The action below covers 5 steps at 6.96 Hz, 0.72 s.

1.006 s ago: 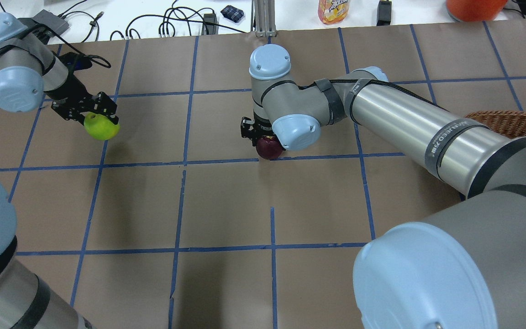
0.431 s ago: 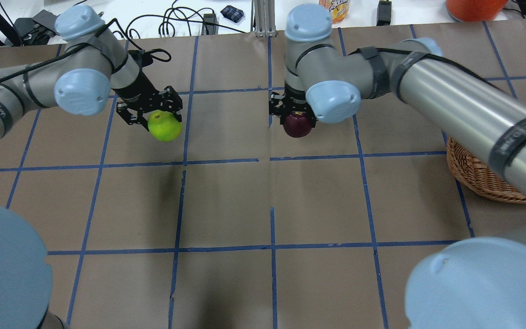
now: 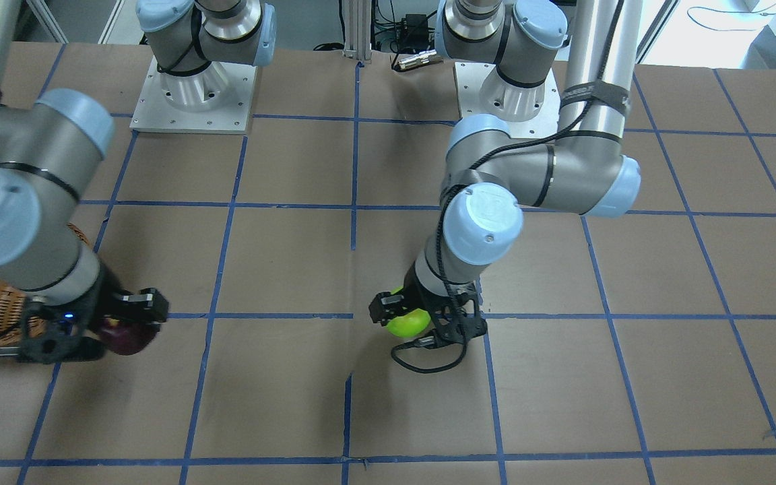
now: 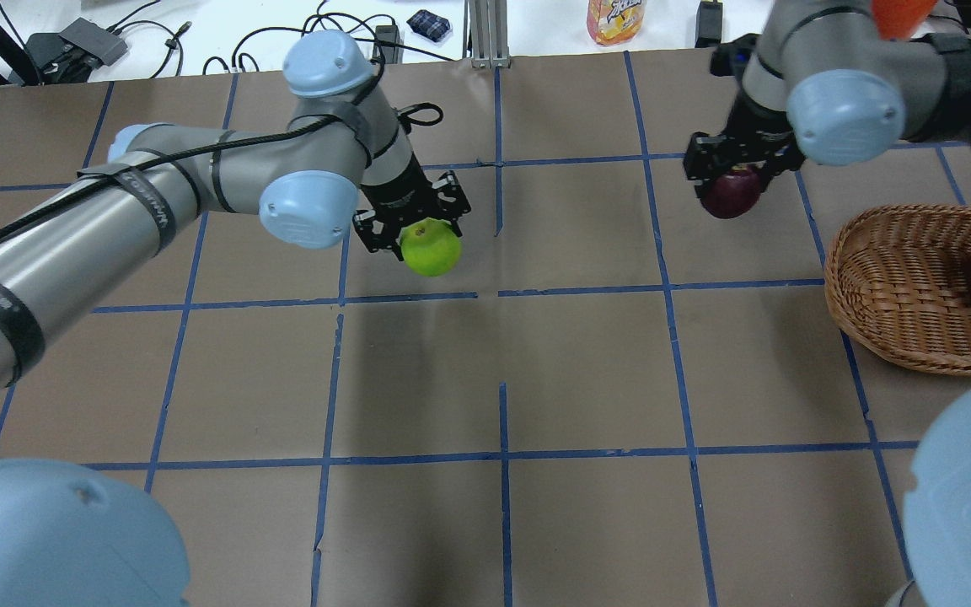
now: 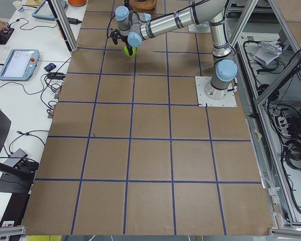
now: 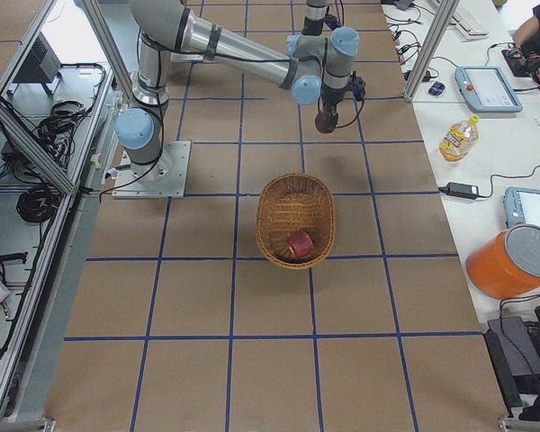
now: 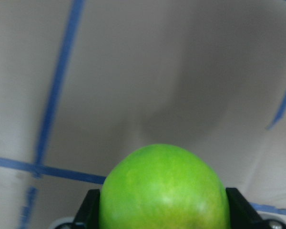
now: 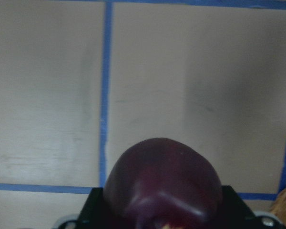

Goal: Put all apples into basket
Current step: 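Carry the purple apple toward the basket while the left brings the green apple to center, then release the purple apple into the basket while the left releases the green apple and withdraws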

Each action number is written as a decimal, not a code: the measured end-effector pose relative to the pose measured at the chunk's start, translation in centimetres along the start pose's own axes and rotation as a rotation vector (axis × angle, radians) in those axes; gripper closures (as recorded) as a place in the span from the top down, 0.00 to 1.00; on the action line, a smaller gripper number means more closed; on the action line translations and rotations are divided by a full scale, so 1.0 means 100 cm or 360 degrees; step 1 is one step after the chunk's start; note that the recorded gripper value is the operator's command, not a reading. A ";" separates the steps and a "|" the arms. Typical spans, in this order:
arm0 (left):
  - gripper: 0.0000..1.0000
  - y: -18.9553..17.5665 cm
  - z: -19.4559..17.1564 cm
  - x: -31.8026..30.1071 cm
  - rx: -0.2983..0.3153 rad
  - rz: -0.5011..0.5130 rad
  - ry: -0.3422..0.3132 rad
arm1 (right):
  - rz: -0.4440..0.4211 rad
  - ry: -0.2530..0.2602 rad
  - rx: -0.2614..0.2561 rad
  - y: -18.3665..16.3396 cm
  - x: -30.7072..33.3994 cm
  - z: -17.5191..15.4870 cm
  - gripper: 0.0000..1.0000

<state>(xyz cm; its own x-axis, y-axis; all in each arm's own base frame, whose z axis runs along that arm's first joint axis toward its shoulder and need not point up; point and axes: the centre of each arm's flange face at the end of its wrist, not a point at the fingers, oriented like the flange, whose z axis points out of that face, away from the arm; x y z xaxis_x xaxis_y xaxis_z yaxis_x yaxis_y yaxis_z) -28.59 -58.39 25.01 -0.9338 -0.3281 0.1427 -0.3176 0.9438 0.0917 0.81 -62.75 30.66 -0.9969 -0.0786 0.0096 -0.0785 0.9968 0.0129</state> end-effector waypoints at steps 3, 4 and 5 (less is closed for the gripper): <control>0.18 0.047 0.043 0.052 0.0034 -0.0019 -0.0020 | -0.0092 0.0016 0.0010 0.052 0.185 0.022 0.30; 0.19 0.045 0.054 0.054 0.0047 -0.0019 -0.0037 | -0.0126 0.0029 0.0030 0.071 0.214 0.037 0.31; 0.84 0.042 0.063 0.053 0.0067 -0.0011 -0.0067 | -0.0159 0.0047 0.0053 0.090 0.231 0.055 0.44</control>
<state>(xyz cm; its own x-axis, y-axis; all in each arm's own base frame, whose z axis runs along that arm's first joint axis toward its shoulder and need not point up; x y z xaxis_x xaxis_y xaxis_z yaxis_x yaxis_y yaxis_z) -35.96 -55.91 19.99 -0.9374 -0.3333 0.1006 -0.3297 0.9427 0.0509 -23.00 -55.58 25.48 -0.9833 -0.1776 0.0395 -0.1784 0.9838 -0.0181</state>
